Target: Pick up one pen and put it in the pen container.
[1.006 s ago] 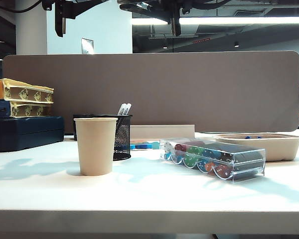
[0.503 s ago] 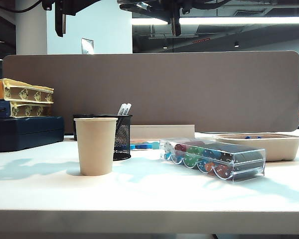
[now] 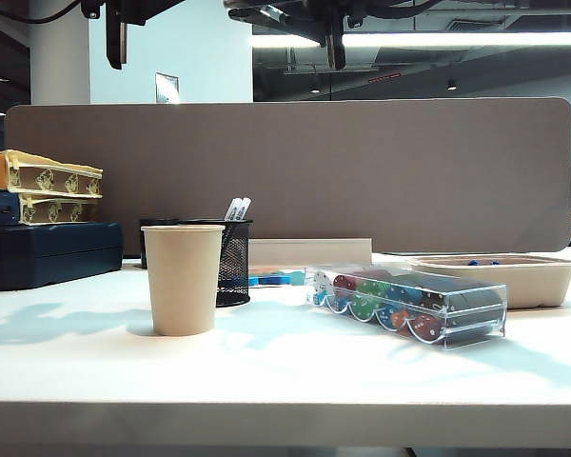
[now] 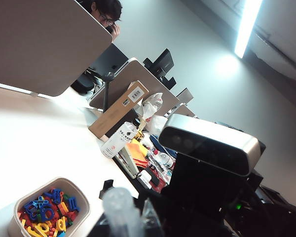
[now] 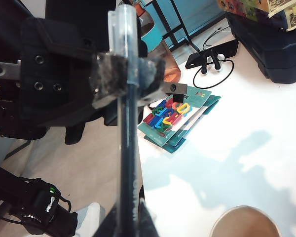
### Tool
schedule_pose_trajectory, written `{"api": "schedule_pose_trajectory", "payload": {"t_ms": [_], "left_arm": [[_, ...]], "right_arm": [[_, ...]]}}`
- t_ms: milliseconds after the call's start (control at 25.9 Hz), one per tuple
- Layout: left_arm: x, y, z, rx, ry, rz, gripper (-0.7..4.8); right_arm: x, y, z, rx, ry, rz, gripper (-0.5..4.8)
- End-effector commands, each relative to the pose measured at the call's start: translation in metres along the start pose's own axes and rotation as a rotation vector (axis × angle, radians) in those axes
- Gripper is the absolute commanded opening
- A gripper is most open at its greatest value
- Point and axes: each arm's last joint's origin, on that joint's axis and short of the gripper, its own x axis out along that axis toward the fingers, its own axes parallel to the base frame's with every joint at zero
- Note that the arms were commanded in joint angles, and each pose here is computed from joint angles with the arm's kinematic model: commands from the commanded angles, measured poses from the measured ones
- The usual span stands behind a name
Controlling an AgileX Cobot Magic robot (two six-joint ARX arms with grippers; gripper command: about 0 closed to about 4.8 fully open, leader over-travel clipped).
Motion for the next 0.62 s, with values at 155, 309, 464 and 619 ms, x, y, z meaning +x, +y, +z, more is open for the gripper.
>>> {"api": "schedule_pose_trajectory", "payload": {"t_ms": [155, 309, 464, 619], "left_arm": [[0.001, -0.002, 0.001, 0.021, -0.001, -0.012, -0.06], [0.001, 0.0, 0.0, 0.011, 0.013, -0.008, -0.06], [0.001, 0.0, 0.0, 0.013, 0.015, -0.005, -0.06], [0.001, 0.002, -0.001, 0.028, 0.02, 0.0, -0.06]], "right_arm": [[-0.001, 0.004, 0.004, -0.015, -0.01, 0.007, 1.24], [-0.001, 0.002, 0.004, -0.012, -0.021, -0.049, 2.56], [-0.002, 0.001, 0.004, -0.019, -0.027, -0.07, 2.66], [-0.01, -0.007, 0.006, -0.021, -0.053, -0.146, 2.86]]}}
